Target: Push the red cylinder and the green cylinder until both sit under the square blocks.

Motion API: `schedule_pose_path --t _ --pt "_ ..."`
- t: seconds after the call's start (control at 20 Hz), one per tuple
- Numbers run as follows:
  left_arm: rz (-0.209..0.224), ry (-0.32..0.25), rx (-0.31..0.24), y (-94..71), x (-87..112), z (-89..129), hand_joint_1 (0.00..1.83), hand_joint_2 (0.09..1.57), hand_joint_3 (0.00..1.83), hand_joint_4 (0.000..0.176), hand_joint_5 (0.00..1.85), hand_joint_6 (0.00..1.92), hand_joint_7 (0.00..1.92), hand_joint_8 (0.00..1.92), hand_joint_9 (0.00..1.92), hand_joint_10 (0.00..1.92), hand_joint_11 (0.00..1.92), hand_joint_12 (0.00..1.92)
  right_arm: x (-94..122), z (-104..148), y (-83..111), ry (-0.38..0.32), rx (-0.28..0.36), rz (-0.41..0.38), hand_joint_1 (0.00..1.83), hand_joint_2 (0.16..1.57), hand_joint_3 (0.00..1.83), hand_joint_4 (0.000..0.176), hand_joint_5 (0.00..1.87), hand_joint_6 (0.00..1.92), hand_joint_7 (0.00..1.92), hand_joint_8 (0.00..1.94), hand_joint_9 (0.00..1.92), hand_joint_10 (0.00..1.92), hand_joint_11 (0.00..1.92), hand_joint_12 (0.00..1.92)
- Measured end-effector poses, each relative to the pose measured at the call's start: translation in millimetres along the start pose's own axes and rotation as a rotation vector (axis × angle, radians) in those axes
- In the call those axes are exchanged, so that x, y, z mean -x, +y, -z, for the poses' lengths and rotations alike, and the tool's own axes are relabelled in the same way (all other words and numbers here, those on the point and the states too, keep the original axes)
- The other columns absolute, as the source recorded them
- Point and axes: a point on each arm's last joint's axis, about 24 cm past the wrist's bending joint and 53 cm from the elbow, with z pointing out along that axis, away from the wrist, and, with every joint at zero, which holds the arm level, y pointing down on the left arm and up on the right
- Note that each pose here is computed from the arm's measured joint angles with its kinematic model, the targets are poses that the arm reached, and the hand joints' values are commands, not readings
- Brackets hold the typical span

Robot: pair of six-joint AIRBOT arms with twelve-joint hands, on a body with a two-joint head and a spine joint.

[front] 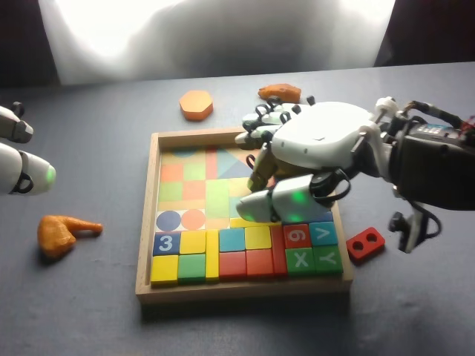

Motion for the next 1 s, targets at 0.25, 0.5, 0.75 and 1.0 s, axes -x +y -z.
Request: schedule_pose_path --t 0.25,0.5,0.75,1.0 --pt "0.000 0.000 0.000 0.1 0.0 0 0.00 1.31 0.00 0.026 0.24 0.00 0.21 0.00 0.24 0.00 0.00 0.84 -6 17 -7.4 0.012 -0.014 0.031 0.00 1.24 0.00 0.000 0.88 0.04 0.22 0.01 0.02 0.01 0.00 0.00" --pt "0.000 0.000 0.001 0.2 -0.1 0 0.00 1.32 0.00 0.035 0.25 0.00 0.22 0.00 0.25 0.01 0.00 0.85 -8 27 -8.4 0.021 -0.018 0.049 0.00 1.24 0.00 0.000 0.88 0.04 0.22 0.01 0.03 0.01 0.00 0.00" --pt "0.000 0.000 0.000 0.1 0.0 0 0.00 1.31 0.00 0.031 0.24 0.00 0.22 0.00 0.26 0.01 0.00 0.88 -7 35 -12.6 0.021 -0.027 0.052 0.00 1.24 0.00 0.000 0.87 0.03 0.22 0.00 0.02 0.01 0.00 0.00" --pt "0.000 0.000 0.001 0.2 -0.1 0 0.00 1.32 0.00 0.027 0.25 0.00 0.21 0.00 0.24 0.00 0.00 0.87 -6 35 -9.7 0.017 -0.022 0.055 0.00 1.24 0.00 0.000 0.87 0.03 0.21 0.00 0.02 0.01 0.00 0.00"
